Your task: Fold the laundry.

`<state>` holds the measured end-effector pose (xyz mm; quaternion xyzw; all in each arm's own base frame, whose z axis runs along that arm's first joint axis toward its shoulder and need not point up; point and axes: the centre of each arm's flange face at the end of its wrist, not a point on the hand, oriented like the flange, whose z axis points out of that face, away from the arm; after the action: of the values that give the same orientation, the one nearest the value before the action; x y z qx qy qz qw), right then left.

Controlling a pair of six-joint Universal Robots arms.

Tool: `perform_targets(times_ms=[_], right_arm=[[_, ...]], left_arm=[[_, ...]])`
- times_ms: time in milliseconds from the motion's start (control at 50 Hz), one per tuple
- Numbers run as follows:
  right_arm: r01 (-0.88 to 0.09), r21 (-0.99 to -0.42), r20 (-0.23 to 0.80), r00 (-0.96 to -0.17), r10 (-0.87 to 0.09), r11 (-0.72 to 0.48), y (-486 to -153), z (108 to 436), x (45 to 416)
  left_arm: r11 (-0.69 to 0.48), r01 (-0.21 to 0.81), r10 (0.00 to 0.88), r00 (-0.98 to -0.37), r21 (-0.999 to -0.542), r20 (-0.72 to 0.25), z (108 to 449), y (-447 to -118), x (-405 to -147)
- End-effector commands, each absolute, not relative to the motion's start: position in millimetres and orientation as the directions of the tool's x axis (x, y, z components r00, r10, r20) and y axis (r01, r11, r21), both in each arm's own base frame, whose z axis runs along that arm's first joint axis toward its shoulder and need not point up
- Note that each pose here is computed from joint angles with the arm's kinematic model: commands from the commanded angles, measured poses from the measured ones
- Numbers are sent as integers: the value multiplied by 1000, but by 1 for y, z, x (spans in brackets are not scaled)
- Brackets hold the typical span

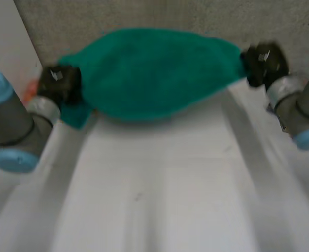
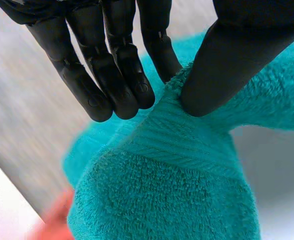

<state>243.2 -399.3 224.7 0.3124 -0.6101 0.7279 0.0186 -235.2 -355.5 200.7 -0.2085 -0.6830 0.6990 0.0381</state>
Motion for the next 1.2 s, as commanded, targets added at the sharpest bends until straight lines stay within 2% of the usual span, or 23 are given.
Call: perform_targets(times_ms=[20,100,220,300,400,600,760,900,1060,1200], right_arm=[[-546,-837,506,-735,-451,-50,-382,142,232],[-589,-808,516,-721,-462,16,-377,132,225],[-569,-820,484,-747,-455,62,-370,140,223],[-565,-822,478,-752,-455,70,-367,139,221],[-567,-821,480,-754,-449,73,-367,138,220],[-578,-813,493,-744,-451,66,-367,138,220],[-579,-812,491,-743,-455,70,-366,136,221],[-579,-813,492,-745,-450,70,-367,138,219],[-580,-811,492,-746,-449,74,-368,137,217],[-580,-811,492,-747,-448,76,-369,136,217]], left_arm=[[154,313,426,-877,-937,-223,122,-343,-227],[180,335,433,-871,-925,-231,137,-338,-223],[113,310,410,-880,-944,-240,188,-324,-219],[113,312,408,-880,-943,-242,195,-310,-214],[142,338,424,-870,-930,-252,188,-294,-203],[179,426,540,-796,-887,-274,157,-279,-191],[184,511,565,-754,-840,-335,139,-289,-188],[143,557,564,-725,-818,-395,133,-307,-193],[92,635,543,-678,-767,-496,126,-333,-195],[51,673,549,-636,-738,-542,120,-346,-199]])
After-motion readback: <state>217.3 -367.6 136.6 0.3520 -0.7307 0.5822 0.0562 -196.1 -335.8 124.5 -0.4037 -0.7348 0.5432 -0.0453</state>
